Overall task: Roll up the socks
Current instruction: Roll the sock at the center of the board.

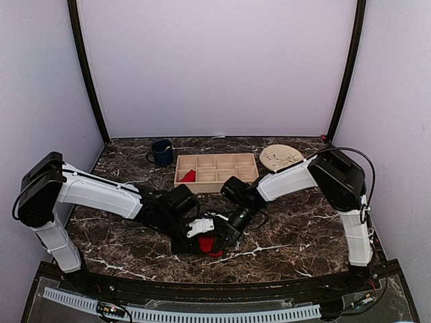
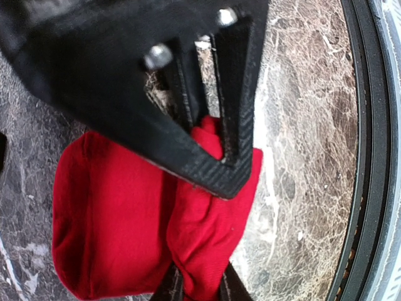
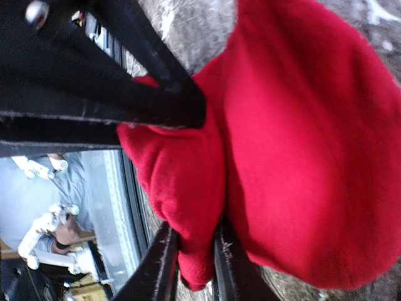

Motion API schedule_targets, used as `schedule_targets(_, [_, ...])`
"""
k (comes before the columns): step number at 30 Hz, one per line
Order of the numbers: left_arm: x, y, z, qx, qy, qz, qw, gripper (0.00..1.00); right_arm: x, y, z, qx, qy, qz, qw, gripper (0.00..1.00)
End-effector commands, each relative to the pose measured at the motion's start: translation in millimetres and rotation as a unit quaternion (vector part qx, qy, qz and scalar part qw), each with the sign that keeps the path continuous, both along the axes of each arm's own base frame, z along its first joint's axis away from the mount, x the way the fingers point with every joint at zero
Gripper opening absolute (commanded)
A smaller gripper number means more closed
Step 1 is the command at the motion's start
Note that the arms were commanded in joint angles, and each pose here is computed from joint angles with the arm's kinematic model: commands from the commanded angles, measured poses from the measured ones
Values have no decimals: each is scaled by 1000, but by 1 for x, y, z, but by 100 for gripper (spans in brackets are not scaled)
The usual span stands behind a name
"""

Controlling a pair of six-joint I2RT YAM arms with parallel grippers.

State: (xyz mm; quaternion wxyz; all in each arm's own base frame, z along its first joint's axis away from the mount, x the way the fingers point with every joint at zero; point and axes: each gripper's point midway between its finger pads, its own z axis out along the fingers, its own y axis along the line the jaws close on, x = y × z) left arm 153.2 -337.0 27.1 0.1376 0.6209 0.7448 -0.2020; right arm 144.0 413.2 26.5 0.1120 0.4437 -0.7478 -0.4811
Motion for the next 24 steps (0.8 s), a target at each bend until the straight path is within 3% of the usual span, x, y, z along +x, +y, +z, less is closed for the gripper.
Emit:
schedule_targets(1, [-5, -2, 2, -1, 12, -3, 1000, 16, 18, 1, 2, 12, -3, -24, 1000, 21])
schedule_targets(14, [-8, 3, -5, -2, 23, 3, 1000, 14, 31, -1, 13, 38, 12, -50, 998, 26])
schedule_targets(24, [-6, 6, -6, -4, 14, 5, 1000, 13, 55, 8, 27, 55, -15, -75, 996, 25])
